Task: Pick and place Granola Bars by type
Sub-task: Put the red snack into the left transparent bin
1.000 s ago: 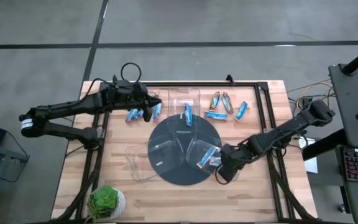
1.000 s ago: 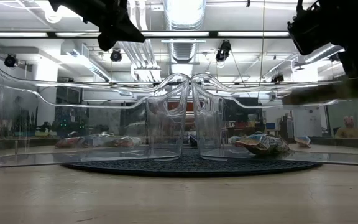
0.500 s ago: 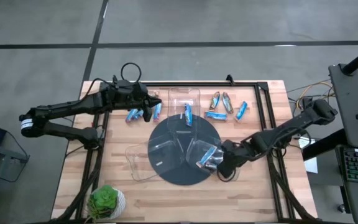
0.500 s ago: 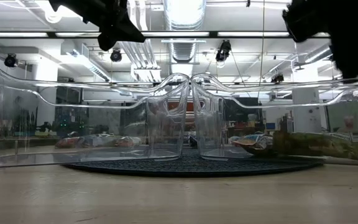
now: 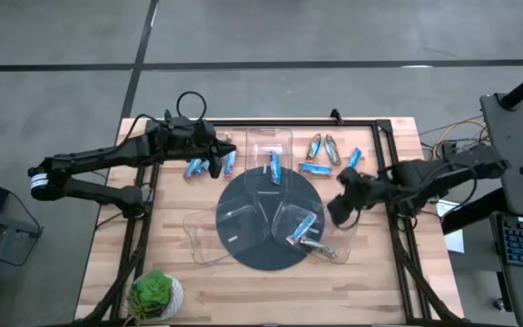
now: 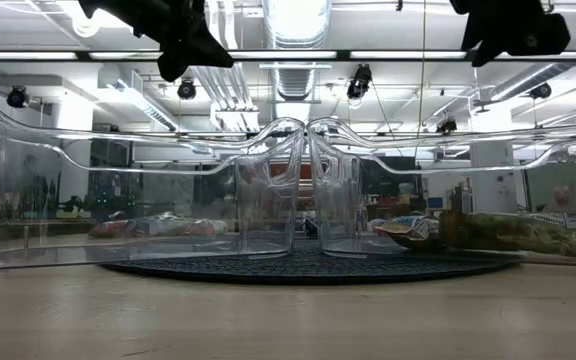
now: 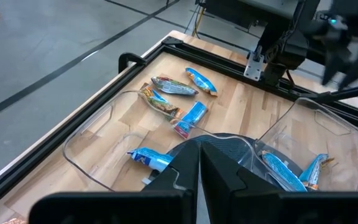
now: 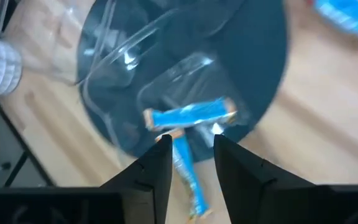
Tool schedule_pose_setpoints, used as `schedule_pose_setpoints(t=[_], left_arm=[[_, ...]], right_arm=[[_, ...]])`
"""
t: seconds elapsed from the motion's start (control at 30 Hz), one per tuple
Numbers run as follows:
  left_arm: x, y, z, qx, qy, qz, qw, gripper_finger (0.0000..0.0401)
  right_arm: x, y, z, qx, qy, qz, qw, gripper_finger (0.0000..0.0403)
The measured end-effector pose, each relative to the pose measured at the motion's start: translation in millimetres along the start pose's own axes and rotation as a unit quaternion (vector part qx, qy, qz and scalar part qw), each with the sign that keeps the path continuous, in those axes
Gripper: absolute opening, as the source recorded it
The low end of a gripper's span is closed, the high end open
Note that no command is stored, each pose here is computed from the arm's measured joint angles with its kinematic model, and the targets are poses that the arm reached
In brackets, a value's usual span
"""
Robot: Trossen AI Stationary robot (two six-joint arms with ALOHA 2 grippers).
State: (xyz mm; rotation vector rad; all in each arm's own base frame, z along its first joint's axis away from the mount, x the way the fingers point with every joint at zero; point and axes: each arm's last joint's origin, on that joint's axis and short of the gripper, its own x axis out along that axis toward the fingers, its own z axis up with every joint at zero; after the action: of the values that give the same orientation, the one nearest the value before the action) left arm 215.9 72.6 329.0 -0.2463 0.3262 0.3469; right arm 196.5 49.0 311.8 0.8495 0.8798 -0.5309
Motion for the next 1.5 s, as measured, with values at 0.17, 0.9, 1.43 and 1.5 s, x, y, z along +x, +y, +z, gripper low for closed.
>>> schedule_pose_setpoints(t=[0.17,0.9,1.43,1.5], left_arm=[[0.0,0.1,0.0,0.0,0.0,0.0,1.0,0.0],[0.0,0.1,0.1,0.007,-0.001,0.001,1.0,0.0],[-7.6,5.4,20.4,0.037,-0.036,0.017,0.999,0.0],[-8.6,9.4,22.6,0.034,-0.039,0.026,0.998,0.0]], right_arm=[[-10.2,-19.7,22.4,-0.017,-0.029,-0.012,0.999,0.0112],[-18.4,-66.4,79.7,-0.113,-0.073,-0.044,0.99,0.0102],[-17.2,-73.9,104.6,-0.158,-0.121,-0.018,0.98,0.0008],[-17.6,-73.2,106.4,-0.166,-0.124,-0.002,0.978,0.0008]])
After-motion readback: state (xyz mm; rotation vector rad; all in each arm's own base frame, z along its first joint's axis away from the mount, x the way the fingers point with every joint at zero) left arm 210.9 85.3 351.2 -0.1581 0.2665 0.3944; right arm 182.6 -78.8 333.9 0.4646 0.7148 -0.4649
